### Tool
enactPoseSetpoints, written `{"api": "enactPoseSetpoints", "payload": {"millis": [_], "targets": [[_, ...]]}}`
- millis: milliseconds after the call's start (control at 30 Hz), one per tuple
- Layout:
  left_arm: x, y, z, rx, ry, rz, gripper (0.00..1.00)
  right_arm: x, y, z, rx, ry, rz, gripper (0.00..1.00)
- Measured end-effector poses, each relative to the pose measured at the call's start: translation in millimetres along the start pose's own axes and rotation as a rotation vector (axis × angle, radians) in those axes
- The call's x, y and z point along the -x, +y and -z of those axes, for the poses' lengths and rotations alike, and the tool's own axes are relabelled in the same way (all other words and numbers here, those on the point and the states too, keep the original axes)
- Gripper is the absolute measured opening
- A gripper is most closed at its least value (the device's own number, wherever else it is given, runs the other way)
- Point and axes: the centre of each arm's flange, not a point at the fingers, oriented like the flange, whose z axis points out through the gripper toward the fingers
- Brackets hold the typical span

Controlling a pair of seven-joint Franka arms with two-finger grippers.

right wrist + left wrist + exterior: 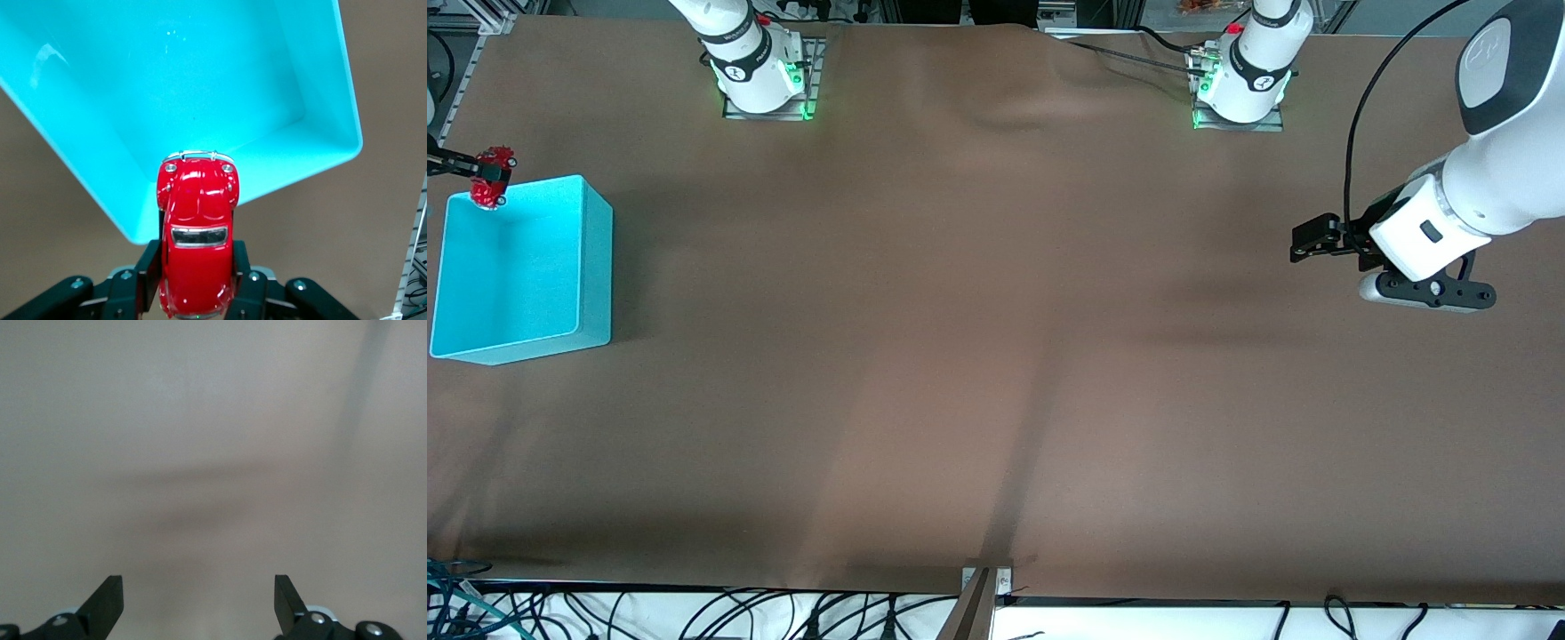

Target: Wind red beetle toy and store in blue box

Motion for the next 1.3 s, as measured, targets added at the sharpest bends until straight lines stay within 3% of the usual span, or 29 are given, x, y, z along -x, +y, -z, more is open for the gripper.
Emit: {"api": "enactPoseSetpoints", "payload": {"millis": [600, 1300], "targets": [[-0.1, -0.4, 0.5, 0.0, 0.001, 0.001, 1.0, -55.0, -15.5, -46.8, 0.022, 0.012, 0.053, 0.47], [-0.1, -0.6, 0.7, 0.0, 0.002, 0.001, 1.0, -69.4, -23.1, -80.9, -0.006, 0.006, 0.007, 0.48]]}}
